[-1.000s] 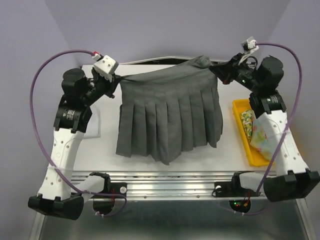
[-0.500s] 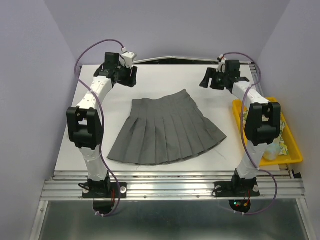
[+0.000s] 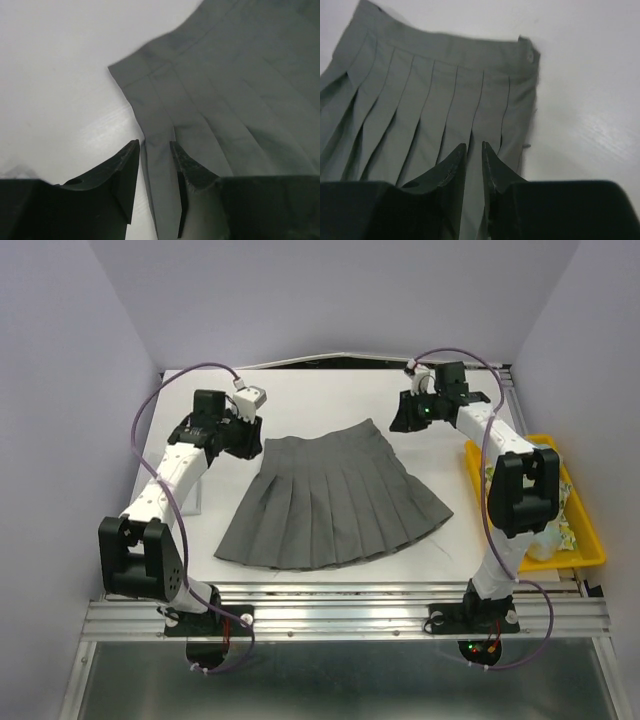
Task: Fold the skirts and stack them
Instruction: Flatten the skirt out
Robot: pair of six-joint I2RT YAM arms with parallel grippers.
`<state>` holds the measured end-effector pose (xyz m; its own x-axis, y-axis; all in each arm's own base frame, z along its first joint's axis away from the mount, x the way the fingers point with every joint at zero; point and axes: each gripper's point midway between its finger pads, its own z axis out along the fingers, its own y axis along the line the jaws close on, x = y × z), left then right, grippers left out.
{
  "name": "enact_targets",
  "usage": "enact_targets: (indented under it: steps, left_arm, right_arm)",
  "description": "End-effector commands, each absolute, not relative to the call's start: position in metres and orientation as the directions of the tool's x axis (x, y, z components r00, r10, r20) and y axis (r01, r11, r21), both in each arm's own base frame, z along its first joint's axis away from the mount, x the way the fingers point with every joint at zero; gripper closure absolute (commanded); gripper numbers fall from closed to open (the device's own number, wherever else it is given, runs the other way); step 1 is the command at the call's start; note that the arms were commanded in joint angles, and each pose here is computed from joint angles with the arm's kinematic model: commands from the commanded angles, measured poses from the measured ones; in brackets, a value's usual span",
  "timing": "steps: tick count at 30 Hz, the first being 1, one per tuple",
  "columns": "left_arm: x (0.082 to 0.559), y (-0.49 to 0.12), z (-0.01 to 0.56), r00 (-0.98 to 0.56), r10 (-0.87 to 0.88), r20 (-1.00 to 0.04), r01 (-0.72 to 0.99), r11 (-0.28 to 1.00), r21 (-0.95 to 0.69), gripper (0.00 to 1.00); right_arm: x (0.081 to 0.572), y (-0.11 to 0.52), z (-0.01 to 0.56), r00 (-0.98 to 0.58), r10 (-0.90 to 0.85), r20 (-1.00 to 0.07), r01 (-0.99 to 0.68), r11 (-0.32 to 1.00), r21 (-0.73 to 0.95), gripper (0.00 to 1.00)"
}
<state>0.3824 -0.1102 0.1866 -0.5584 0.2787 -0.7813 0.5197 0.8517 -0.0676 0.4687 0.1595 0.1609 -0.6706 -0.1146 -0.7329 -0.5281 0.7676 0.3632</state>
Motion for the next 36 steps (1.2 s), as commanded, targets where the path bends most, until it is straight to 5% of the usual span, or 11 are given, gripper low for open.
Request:
enact_targets:
  steps: [1,12,22,26,31,36]
  left_arm:
    - [0.348,-0.121,0.149,-0.627,0.323,-0.709,0.576,0.804,-0.143,0.61]
    - [0.333,-0.142,0.064,-0.79,0.329,-0.518,0.516,0.812,-0.271,0.67]
    - [0.426,-0.167,0.013,-0.819,0.378,-0.432,0.512,0.822,-0.25,0.71]
    - [0.494,-0.198,0.034,-0.738,0.413,-0.534,0.574,0.799,-0.176,0.71]
    - [0.523,-0.242,0.048,-0.652,0.463,-0.6,0.663,0.732,-0.156,0.58]
    - [0.52,-0.245,0.127,-0.56,0.418,-0.715,0.672,0.734,-0.097,0.47]
  right_arm:
    - [0.428,0.145,0.114,-0.757,-0.237,-0.609,-0.532,0.764,0.365,0.77]
    - [0.34,0.117,0.032,-0.811,-0.432,-0.394,-0.552,0.788,0.272,0.8]
    - [0.251,0.161,0.016,-0.824,-0.516,-0.235,-0.564,0.704,0.432,0.81]
    - [0.229,0.199,0.044,-0.823,-0.5,-0.271,-0.557,0.614,0.56,0.79]
    - [0.206,0.254,0.111,-0.794,-0.452,-0.405,-0.578,0.359,0.733,0.65]
    - [0.269,0.258,0.188,-0.737,-0.304,-0.604,-0.675,0.299,0.674,0.59]
